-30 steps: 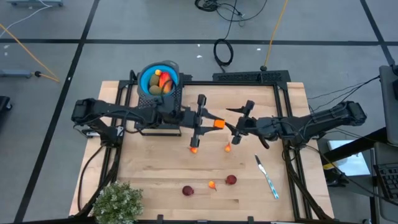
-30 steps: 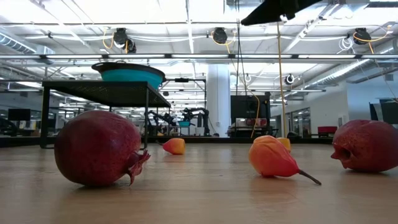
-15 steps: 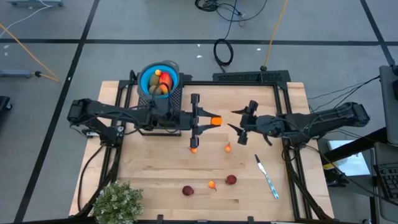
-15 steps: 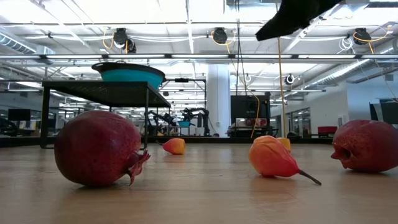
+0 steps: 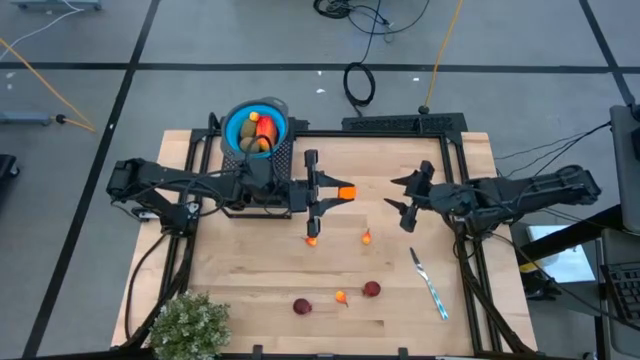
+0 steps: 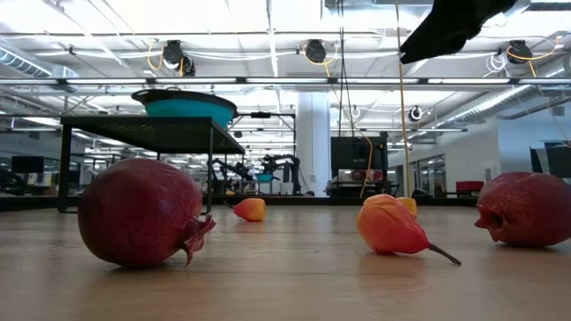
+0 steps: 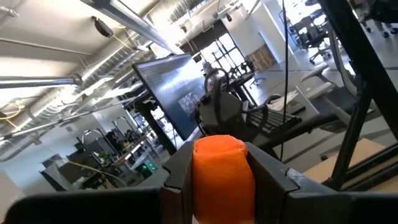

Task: Pick & Place Fruit
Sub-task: Put the orange into the blue strainer bowl on the shelf

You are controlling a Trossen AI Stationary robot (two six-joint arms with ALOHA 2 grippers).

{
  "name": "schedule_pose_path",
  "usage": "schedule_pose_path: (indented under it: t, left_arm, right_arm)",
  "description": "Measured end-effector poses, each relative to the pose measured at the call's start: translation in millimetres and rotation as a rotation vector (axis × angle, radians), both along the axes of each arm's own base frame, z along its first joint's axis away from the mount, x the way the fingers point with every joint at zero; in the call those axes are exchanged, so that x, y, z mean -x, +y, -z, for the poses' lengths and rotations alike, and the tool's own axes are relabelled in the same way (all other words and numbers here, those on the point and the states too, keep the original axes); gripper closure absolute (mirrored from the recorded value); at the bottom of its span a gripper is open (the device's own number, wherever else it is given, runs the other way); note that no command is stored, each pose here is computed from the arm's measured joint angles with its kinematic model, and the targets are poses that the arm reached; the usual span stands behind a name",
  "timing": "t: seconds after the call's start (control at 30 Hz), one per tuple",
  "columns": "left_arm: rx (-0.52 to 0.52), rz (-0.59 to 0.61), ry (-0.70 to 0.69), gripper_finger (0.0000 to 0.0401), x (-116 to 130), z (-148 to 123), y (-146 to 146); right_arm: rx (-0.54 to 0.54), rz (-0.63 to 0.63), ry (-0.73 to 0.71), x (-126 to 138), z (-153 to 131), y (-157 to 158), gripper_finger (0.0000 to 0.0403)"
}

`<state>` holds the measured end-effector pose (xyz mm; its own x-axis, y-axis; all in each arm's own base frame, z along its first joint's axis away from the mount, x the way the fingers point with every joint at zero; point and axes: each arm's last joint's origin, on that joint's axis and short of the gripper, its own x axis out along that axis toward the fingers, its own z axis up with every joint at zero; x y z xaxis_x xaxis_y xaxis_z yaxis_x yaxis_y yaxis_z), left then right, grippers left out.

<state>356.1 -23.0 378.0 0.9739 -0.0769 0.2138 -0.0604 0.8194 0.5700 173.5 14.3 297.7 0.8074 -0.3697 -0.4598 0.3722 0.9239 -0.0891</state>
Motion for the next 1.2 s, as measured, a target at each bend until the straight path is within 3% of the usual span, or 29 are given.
schedule_pose_path:
  t: [0.13, 0.2, 0.6, 0.93, 1.2]
  left_arm:
    - [0.014, 0.003, 0.005, 0.0297, 0, 0, 0]
    - [0.077, 0.015, 0.010, 0.0297, 0, 0, 0]
    - [0.838, -0.005, -0.078, 0.0297, 9, -13, 27]
    - [1.420, 0.176, -0.148, 0.0297, 23, -26, 60]
    - [1.714, 0.419, -0.041, 0.0297, 26, -29, 77]
  right_arm:
    - [-0.017, 0.008, -0.038, 6, -5, -1, 0.0171]
    - [-0.021, 0.008, -0.058, 10, -8, -2, 0.0192]
    - [-0.017, -0.034, -0.137, 30, -21, -4, 0.0390]
    - [-0.041, -0.141, -0.159, 39, -24, -3, 0.0400]
    - [-0.034, -0.145, -0.164, 40, -3, -3, 0.0402]
